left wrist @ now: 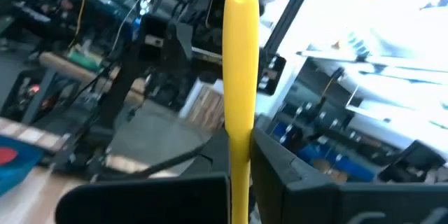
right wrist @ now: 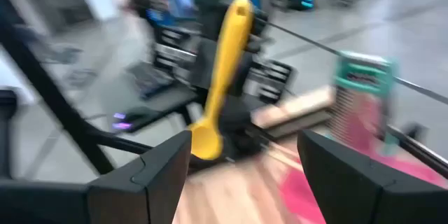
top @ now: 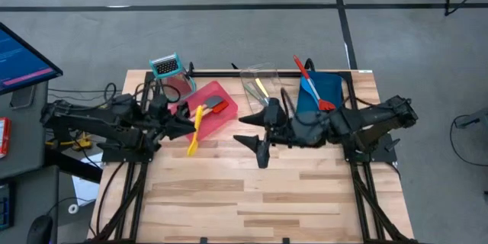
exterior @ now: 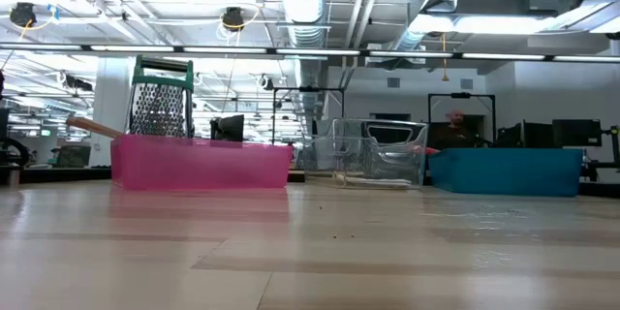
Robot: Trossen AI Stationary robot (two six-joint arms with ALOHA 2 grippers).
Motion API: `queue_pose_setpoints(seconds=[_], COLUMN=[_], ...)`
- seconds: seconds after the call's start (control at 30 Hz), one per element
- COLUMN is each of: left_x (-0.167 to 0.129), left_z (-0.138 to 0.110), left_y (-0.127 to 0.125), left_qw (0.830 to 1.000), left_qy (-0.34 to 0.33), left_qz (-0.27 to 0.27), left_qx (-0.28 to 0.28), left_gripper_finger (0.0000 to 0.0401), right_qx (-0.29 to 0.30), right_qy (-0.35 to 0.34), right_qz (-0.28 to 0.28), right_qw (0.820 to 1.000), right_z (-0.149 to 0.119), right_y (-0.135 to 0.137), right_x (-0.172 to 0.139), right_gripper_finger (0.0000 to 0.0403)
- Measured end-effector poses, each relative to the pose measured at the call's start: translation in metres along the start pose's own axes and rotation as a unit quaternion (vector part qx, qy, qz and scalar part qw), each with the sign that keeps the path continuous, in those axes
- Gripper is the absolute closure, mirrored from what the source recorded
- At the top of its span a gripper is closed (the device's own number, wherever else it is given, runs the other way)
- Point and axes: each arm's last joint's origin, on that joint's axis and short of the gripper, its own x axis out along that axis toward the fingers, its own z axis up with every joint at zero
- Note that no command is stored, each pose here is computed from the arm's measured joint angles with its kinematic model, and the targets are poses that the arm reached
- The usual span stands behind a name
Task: Pick & Place Kitchen Items
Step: Put the yellow spoon into the blue bin
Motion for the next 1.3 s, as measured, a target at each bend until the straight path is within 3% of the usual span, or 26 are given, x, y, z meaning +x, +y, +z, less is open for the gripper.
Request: queue_pose_setpoints(seconds=[0.1, 0.3, 0.6, 1.0, 1.3], left_x=[0.002, 0.011, 0.028, 0.039, 0.04], left_z=[0.003, 0.002, -0.007, -0.017, -0.017], left_y=[-0.002, 0.0, 0.007, 0.014, 0.016], left_qw=[1.0, 0.999, 0.999, 0.999, 0.999], left_qy=[-0.021, -0.039, -0.035, -0.022, -0.027], left_qz=[-0.013, -0.024, -0.04, -0.042, -0.041], left_qx=[-0.001, 0.0, -0.008, -0.012, -0.01], left_gripper_finger=[0.0393, 0.0393, 0.0393, 0.0393, 0.0393], right_qx=[0.001, -0.017, -0.01, -0.005, -0.005], right_qy=[-0.014, -0.024, -0.042, -0.048, -0.049], right_qz=[0.046, 0.043, 0.096, 0.146, 0.146], right_qw=[0.999, 0.999, 0.994, 0.988, 0.988], right_z=[0.009, 0.007, 0.006, 0.003, 0.004], right_y=[-0.006, -0.019, -0.03, -0.031, -0.033], right_x=[0.006, 0.028, 0.057, 0.069, 0.07], right_gripper_finger=[0.0143, 0.0143, 0.0143, 0.0143, 0.0158])
